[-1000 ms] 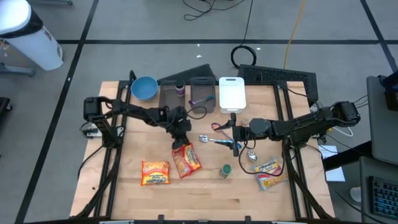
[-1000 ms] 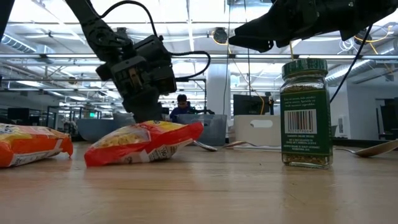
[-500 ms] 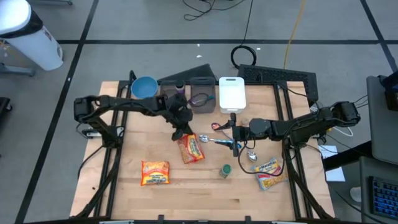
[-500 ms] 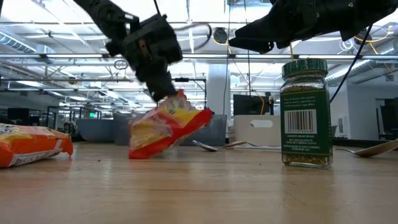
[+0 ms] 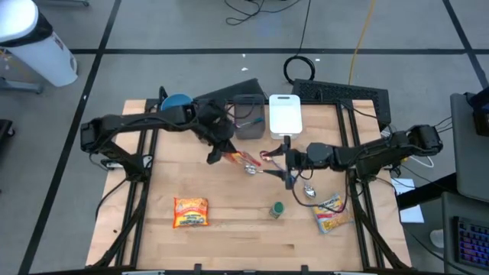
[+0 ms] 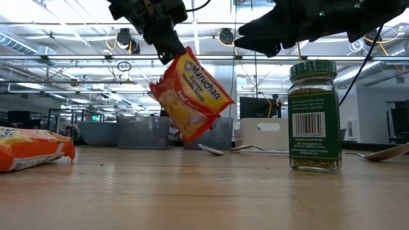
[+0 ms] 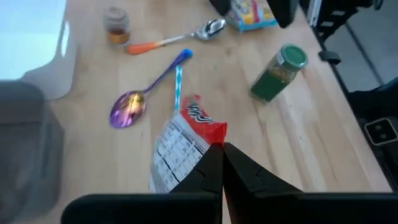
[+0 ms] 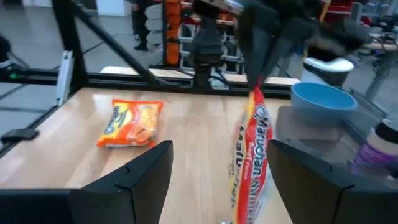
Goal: Pick & Place Food Item
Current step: Put the red noodle pack into the white bin
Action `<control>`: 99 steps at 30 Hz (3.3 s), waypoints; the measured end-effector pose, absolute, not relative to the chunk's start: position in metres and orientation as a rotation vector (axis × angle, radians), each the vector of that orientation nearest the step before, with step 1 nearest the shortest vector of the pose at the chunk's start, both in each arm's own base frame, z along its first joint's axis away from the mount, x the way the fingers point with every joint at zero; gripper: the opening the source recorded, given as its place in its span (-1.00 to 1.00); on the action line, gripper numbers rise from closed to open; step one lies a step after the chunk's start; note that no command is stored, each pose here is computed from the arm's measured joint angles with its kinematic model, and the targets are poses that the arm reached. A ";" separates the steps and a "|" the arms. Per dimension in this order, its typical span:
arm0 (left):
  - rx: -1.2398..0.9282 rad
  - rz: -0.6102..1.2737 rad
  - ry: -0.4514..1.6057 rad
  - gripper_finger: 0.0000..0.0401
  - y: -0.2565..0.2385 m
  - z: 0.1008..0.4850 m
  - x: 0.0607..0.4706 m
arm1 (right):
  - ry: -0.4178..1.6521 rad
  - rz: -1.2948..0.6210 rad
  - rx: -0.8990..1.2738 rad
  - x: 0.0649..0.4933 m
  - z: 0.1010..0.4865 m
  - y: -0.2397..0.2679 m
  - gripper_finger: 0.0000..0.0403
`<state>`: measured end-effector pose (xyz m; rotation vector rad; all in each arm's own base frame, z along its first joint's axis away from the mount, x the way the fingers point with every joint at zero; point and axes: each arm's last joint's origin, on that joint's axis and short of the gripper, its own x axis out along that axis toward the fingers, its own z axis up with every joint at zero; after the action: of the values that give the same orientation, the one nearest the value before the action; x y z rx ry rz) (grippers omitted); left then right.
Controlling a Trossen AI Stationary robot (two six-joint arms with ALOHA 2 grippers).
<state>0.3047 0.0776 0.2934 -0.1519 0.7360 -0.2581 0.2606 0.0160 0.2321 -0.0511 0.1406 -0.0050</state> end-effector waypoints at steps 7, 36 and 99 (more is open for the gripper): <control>-0.134 -0.238 0.747 -0.99 0.077 0.318 0.305 | 0.135 -0.060 0.013 0.264 0.239 0.002 0.26; -0.125 -0.172 0.823 -1.00 0.075 0.322 0.301 | 0.233 0.091 0.026 0.354 0.264 -0.038 0.26; -0.094 -0.146 0.738 -0.46 0.076 0.328 0.308 | 0.287 0.071 0.040 0.364 0.252 -0.047 -1.00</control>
<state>0.3078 0.0757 0.3282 -0.0938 0.7379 -0.1462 0.3641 -0.0467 0.2516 0.0404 0.2865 0.0706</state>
